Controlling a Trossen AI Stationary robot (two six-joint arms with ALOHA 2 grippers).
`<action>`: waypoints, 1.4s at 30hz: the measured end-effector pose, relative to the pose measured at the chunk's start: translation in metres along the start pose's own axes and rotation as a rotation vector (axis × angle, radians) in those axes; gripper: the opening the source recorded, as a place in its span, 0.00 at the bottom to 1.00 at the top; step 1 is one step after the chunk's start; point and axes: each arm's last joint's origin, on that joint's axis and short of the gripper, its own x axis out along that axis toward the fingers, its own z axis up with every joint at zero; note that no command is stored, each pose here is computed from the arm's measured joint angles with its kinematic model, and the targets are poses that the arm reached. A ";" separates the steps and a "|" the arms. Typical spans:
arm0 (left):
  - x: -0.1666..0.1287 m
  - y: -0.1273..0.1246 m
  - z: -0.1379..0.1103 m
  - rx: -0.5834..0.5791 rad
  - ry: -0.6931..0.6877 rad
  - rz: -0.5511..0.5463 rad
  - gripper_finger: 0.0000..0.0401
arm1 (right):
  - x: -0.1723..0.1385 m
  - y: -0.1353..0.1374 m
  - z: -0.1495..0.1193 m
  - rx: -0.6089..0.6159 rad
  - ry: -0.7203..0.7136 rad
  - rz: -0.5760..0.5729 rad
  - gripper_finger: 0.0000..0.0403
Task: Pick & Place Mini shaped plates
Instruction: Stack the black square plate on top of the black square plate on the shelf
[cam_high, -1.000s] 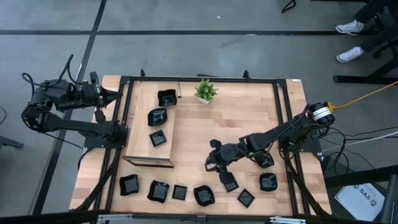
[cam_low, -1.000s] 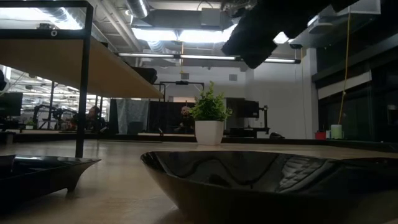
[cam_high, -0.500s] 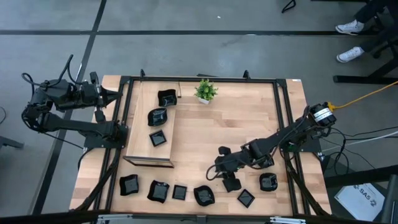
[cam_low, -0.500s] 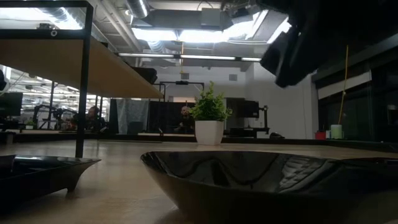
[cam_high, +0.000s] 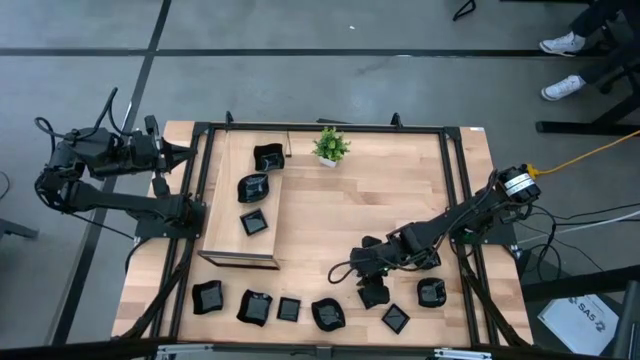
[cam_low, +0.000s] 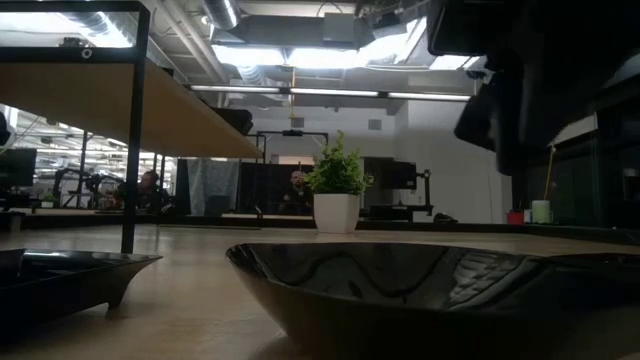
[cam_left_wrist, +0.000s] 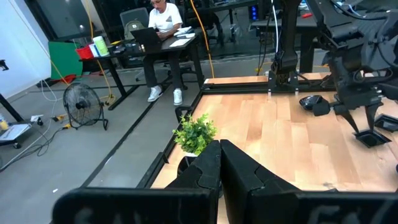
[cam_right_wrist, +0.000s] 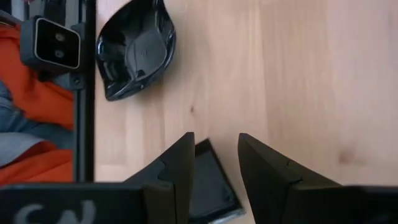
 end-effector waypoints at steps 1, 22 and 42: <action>0.000 0.000 0.000 0.000 0.000 0.000 0.01 | 0.000 0.000 -0.001 0.019 0.011 0.003 0.31; 0.000 0.000 0.000 0.000 0.000 0.000 0.01 | 0.001 0.010 -0.016 0.146 0.104 0.007 0.31; 0.000 0.000 0.000 0.000 0.000 0.000 0.01 | 0.002 0.026 -0.035 0.205 0.097 -0.098 0.31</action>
